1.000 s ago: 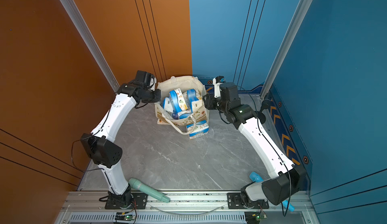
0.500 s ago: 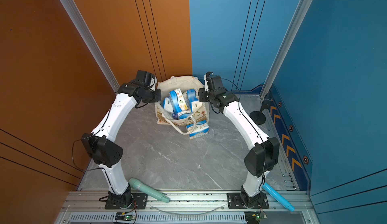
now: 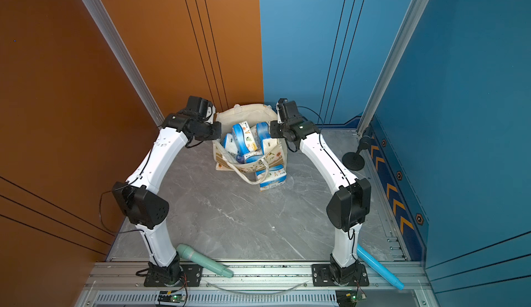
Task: Put tissues into the canvas bag
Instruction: Adjust the canvas bag at the center of the board.
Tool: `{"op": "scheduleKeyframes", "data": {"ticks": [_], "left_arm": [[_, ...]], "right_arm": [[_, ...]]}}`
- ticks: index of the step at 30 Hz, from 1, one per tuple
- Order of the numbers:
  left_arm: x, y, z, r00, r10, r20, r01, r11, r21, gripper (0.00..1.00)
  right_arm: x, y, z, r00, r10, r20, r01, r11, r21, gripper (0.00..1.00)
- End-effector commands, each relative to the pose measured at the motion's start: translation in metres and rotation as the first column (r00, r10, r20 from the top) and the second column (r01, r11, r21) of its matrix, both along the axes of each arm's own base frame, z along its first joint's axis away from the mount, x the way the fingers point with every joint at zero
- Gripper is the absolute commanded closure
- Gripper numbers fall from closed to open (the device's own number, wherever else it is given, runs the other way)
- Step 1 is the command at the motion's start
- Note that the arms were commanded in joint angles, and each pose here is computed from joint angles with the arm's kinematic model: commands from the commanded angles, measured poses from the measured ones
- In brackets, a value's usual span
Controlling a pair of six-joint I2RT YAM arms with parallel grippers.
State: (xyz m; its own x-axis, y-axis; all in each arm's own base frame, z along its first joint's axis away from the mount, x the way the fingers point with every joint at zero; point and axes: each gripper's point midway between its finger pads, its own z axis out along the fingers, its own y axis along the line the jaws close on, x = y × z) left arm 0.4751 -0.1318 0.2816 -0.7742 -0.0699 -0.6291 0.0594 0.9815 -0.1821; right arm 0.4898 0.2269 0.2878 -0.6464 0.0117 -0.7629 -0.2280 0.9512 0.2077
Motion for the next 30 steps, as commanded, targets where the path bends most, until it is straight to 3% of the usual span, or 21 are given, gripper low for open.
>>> {"op": "scheduleKeyframes", "data": {"ticks": [1,4,6,11,18,21,23,26,29,30], "left_arm": [[0.003,-0.002,0.024,0.998,-0.017,0.066,0.018,1.0,-0.015,1.0],[0.003,-0.002,0.026,0.997,-0.024,0.068,0.025,1.0,-0.016,1.0],[0.005,-0.001,0.029,0.996,-0.013,0.084,0.016,0.999,-0.037,1.0],[0.024,0.006,0.043,0.98,0.053,0.189,-0.036,0.995,-0.095,1.0],[0.002,0.04,0.122,0.91,0.144,0.389,-0.14,0.989,-0.039,1.0],[0.001,0.049,0.12,0.941,0.14,0.309,-0.121,0.989,-0.082,1.0],[0.002,0.049,0.118,0.936,0.131,0.328,-0.129,0.991,-0.029,1.0],[0.0,0.044,0.103,0.974,0.097,0.205,-0.086,0.994,-0.064,1.0],[-0.013,0.022,0.116,0.963,0.042,0.266,-0.046,0.999,0.01,1.0],[-0.016,0.017,0.116,0.968,0.027,0.249,-0.019,0.999,-0.031,1.0]], "right_arm": [[-0.002,-0.008,0.001,0.999,-0.025,-0.024,0.025,0.999,-0.026,0.74],[-0.001,-0.014,0.002,0.999,-0.043,-0.013,0.043,0.998,-0.048,0.94],[0.001,-0.015,0.011,0.999,-0.042,0.016,0.043,0.998,-0.043,1.0],[0.017,-0.014,0.074,0.991,0.005,0.134,-0.019,0.995,0.097,1.0],[0.001,-0.025,0.168,0.947,0.017,0.321,-0.069,0.986,0.151,1.0],[0.013,-0.036,0.165,0.957,-0.006,0.289,-0.055,0.978,0.201,1.0],[0.013,-0.033,0.154,0.967,0.012,0.254,-0.066,0.976,0.206,1.0],[0.016,-0.024,0.141,0.975,0.032,0.218,-0.079,0.975,0.209,1.0],[0.009,-0.014,0.137,0.971,0.051,0.232,-0.086,0.986,0.145,1.0],[0.013,-0.014,0.135,0.971,0.041,0.237,-0.072,0.989,0.126,1.0]]}}
